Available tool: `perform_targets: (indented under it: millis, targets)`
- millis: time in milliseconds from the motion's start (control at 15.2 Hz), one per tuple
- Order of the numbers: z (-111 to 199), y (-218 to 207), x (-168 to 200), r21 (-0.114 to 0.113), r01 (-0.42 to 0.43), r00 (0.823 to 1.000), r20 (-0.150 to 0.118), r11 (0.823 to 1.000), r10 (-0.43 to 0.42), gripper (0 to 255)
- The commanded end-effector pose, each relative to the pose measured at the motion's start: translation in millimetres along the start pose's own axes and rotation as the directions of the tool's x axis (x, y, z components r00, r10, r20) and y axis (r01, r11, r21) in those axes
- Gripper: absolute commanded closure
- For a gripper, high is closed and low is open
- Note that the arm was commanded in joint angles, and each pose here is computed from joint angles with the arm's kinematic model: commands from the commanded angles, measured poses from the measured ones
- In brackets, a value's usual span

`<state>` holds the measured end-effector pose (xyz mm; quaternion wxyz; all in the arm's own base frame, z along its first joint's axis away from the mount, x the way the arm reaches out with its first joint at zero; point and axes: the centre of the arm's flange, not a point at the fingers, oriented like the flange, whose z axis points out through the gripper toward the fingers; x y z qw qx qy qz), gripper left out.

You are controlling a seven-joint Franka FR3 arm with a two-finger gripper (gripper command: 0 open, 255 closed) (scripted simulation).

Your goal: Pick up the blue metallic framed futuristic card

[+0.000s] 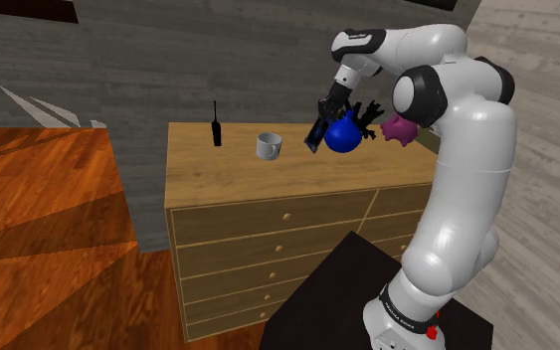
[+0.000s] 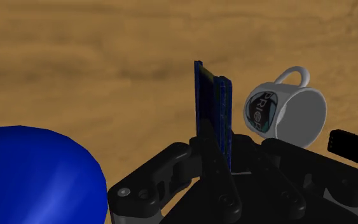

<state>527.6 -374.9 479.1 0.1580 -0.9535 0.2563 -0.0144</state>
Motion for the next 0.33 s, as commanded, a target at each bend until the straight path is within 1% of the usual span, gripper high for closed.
perform_targets:
  millis: [0,132,264]
  targets:
    - [-9.6,-2.9,-0.3,0.0,0.0,1.0,0.001,1.0,0.0,255]
    - [-19.6,-6.2,-0.9,0.0,0.0,1.0,0.001,1.0,0.0,255]
    - [-20.4,-6.4,-1.0,0.0,0.0,1.0,0.001,1.0,0.0,255]
